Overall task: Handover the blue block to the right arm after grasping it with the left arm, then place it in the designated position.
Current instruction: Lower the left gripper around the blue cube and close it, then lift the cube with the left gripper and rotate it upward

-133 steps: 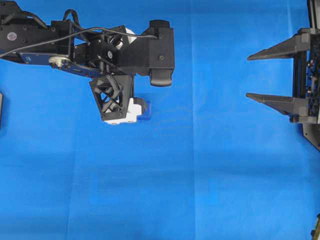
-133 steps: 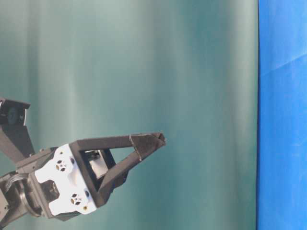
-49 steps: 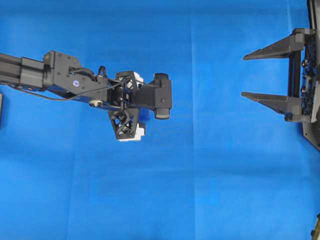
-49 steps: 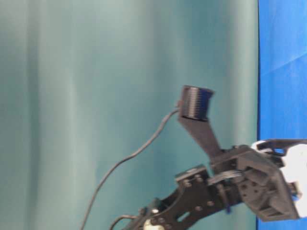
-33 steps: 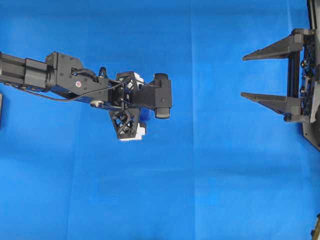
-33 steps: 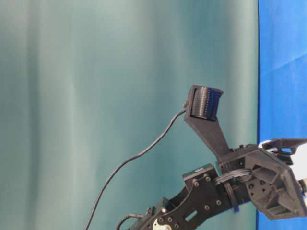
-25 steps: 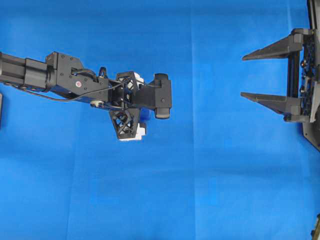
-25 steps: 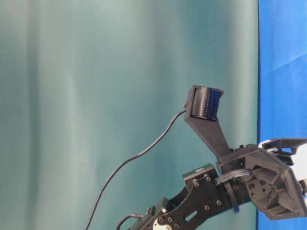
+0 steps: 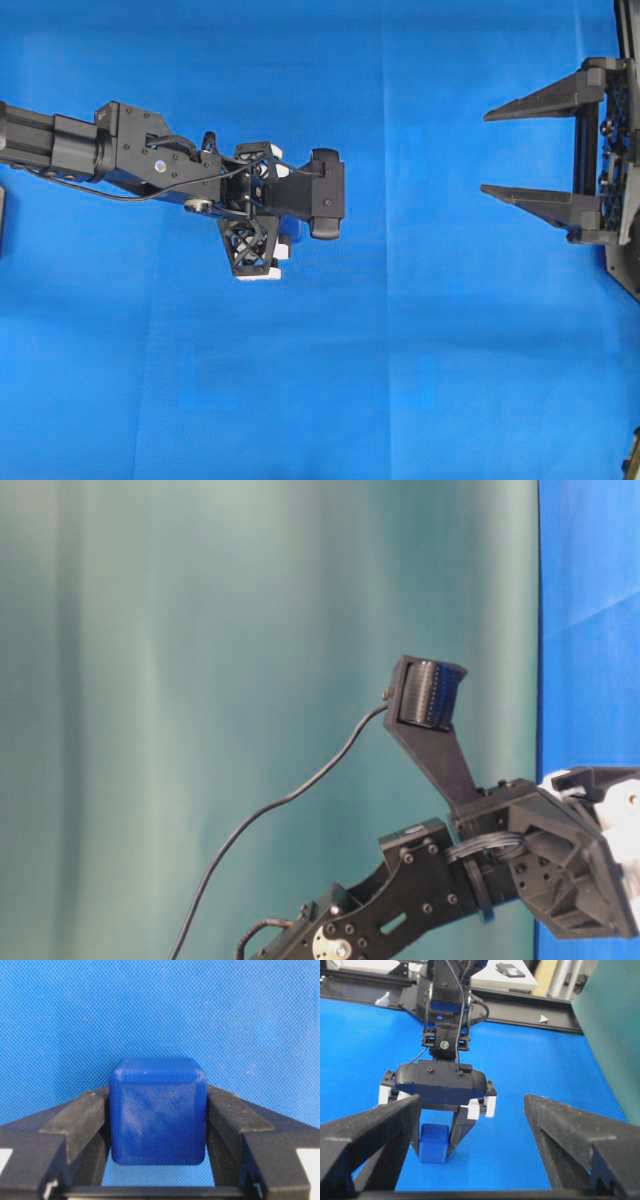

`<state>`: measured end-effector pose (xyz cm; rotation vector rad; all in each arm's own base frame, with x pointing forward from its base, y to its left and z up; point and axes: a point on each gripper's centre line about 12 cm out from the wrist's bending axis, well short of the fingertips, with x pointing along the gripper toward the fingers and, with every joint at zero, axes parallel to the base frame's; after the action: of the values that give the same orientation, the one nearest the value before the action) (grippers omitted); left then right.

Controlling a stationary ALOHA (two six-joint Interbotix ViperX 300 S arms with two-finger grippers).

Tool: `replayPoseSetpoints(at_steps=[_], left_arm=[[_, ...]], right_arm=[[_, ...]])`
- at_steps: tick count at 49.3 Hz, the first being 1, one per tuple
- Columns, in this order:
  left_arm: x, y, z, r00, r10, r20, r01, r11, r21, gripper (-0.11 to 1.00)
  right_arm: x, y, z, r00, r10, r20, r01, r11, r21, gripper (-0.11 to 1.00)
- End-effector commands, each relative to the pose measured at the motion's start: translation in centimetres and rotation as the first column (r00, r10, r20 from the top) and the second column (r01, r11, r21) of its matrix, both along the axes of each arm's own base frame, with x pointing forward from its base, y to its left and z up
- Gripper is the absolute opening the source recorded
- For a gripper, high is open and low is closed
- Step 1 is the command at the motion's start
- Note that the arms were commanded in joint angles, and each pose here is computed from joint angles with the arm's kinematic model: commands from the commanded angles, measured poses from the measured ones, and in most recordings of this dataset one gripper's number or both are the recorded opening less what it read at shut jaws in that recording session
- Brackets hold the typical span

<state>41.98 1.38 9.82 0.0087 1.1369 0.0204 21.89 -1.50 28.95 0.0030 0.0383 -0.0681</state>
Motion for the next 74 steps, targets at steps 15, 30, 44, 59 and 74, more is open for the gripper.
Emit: replayPoseSetpoints(at_steps=[15,30,44,59,74], left_arm=[[0.3,-0.1,8.2,0.997,0.003,0.080,-0.003,1.000,0.003,0.46],[-0.6,-0.5,14.9,0.994,-0.003,0.107,0.002,1.000,0.005,0.46],[-1.2,-1.2,20.2,0.992,-0.021,0.125,0.020,1.000,0.008,0.46],[-2.6,-1.2,24.3,0.991,-0.020,0.133,0.019,1.000,0.008,0.46],[-2.8,-1.2,24.8,0.991,-0.017,0.135,0.016,1.000,0.007,0.46]], right_arm=[[0.2,0.0,0.8,1.000,-0.002,0.022,0.002,1.000,0.000,0.98],[0.2,0.0,0.8,1.000,-0.001,0.022,0.001,1.000,0.000,0.98],[0.2,0.0,0.9,1.000,-0.002,0.017,0.002,1.000,0.002,0.98],[0.2,0.0,0.9,1.000,-0.002,0.017,0.002,1.000,0.003,0.98],[0.2,0.0,1.0,1.000,-0.002,0.020,0.002,1.000,0.003,0.98]])
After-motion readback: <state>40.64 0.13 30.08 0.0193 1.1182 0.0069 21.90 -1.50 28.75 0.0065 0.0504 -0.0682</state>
